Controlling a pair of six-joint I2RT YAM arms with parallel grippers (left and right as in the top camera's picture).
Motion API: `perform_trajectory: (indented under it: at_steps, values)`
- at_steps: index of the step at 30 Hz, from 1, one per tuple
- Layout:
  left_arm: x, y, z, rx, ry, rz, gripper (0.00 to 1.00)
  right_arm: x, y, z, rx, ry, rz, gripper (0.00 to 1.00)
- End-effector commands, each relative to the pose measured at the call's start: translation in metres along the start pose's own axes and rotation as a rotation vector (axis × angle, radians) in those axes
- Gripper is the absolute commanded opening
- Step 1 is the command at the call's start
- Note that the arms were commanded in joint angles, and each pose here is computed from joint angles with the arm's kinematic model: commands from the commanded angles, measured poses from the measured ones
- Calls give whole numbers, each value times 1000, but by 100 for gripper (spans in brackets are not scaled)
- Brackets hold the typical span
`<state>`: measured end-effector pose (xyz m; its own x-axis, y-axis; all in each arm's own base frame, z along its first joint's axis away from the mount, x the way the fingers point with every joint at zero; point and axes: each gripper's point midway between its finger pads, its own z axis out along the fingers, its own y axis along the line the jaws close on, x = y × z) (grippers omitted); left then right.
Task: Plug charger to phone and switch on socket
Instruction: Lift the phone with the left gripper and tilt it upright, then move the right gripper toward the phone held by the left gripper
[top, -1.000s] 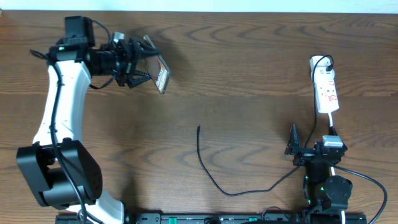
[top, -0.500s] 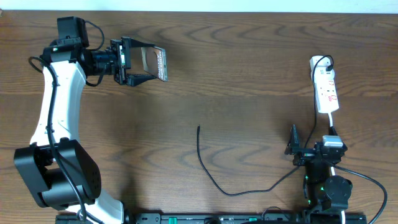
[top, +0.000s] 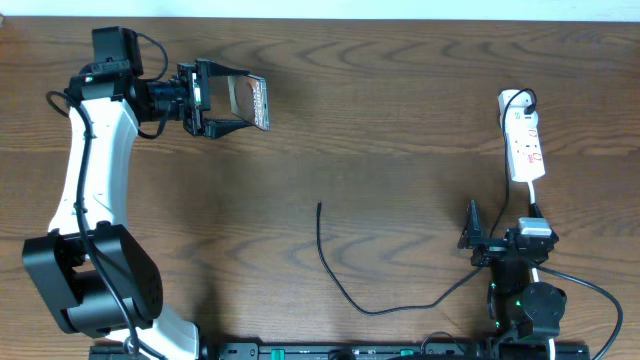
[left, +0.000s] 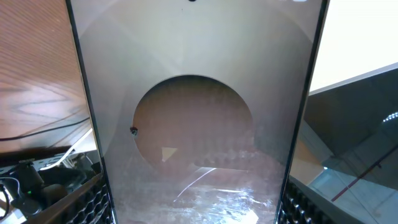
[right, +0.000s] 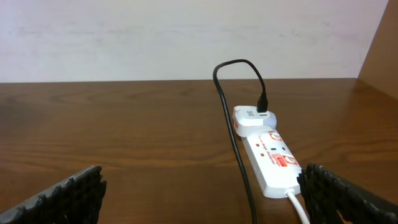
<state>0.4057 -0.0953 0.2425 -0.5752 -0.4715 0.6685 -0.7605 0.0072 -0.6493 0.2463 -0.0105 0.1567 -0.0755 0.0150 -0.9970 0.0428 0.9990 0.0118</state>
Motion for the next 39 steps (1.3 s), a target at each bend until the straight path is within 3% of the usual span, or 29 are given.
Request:
perform_trajectory:
  at_steps: [1,21,28,34,39]
  values:
    - [21,-14,-8,39,42,61,7,0,0,0,4,0,9,99]
    - [19,-13,-8,37,33,135,7,-4,3,0,-17,-16,52,99]
    - [-12,-2,-9,-38,-146,147,7,-12,14,-1,-83,-34,338,99]
    - [-41,34,-14,-211,-357,57,7,-35,31,-7,-192,-78,334,99]
    - [-46,43,-10,-277,-424,68,8,-68,35,-14,-219,-81,330,99]
